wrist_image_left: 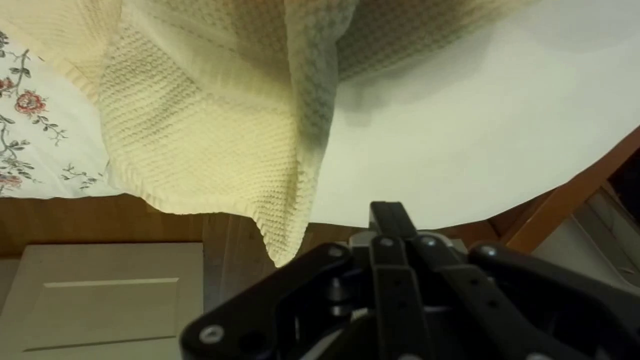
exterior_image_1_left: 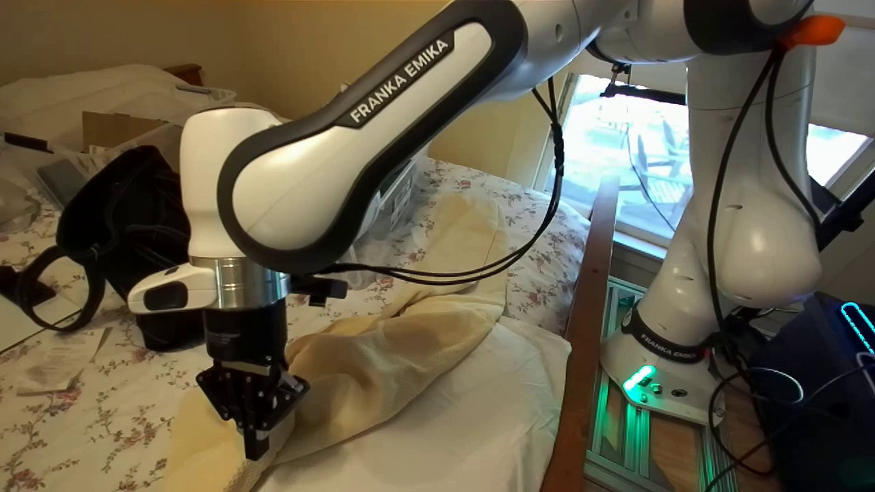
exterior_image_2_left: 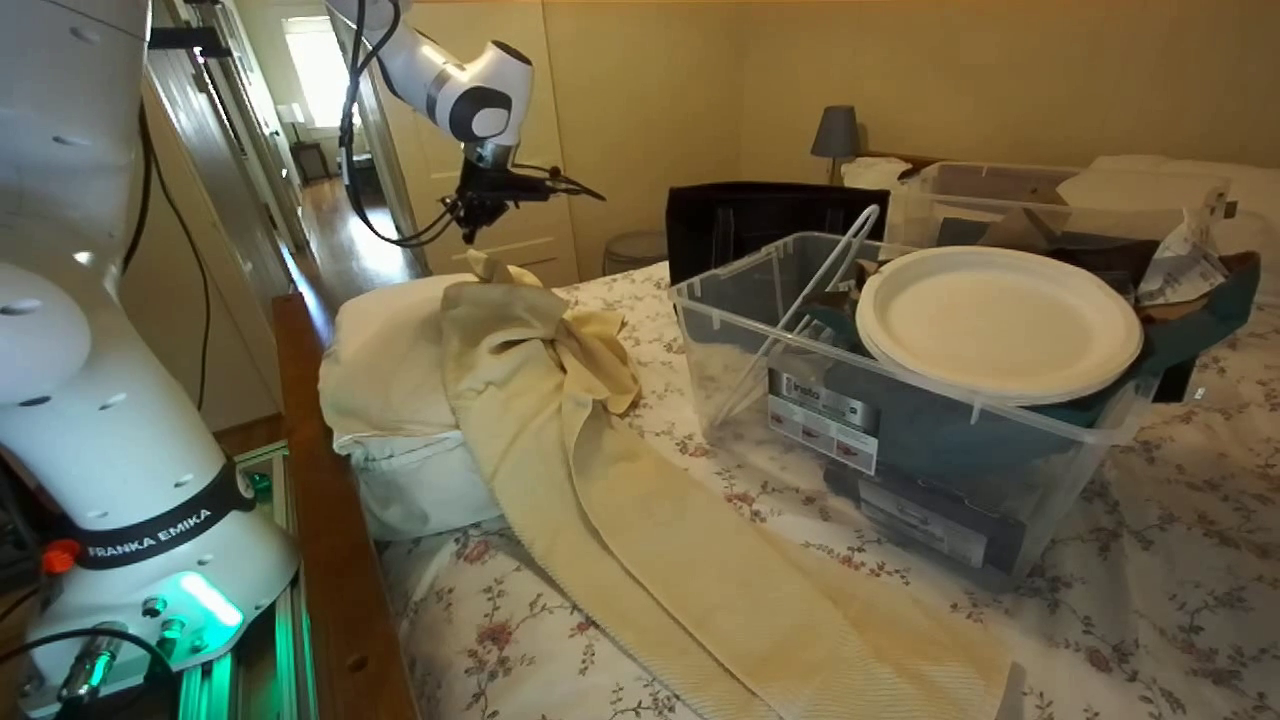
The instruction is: Unfold the towel.
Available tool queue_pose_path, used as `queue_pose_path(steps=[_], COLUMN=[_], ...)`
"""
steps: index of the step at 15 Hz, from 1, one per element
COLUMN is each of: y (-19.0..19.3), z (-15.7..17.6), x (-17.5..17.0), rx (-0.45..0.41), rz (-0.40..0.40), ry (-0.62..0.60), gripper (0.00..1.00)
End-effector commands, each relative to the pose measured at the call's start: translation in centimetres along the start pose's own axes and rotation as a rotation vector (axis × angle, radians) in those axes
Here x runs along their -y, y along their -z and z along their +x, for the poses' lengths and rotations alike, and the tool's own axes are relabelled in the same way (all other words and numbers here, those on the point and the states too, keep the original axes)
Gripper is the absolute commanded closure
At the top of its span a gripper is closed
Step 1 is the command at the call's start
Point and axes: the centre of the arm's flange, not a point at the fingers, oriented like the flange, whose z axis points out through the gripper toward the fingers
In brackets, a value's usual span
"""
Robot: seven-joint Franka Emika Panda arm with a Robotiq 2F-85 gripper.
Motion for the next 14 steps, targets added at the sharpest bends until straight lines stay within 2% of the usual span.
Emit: queue_pose_path(steps=[1, 5, 10, 11, 13, 14], y=[0.7, 1.1, -0.4, -0.7, -1.3, -1.6], z=[-0.8, -2.2, -4.1, -4.4, -4.7, -4.9], x=[0.7, -0.9, -2.2, -2.4, -2.6, -2.7], rx=[0.058, 0.105, 0.157, 0.158, 0.164, 0.164], rz=[-0.069, -0.113, -0.091, -0.086, -0.077, -0.072], ry=[0.002, -0.042, -0.100, -0.107, -0.118, -0.120], gripper=[0.73, 0.47, 0.12, 0.20, 0.45, 0.47])
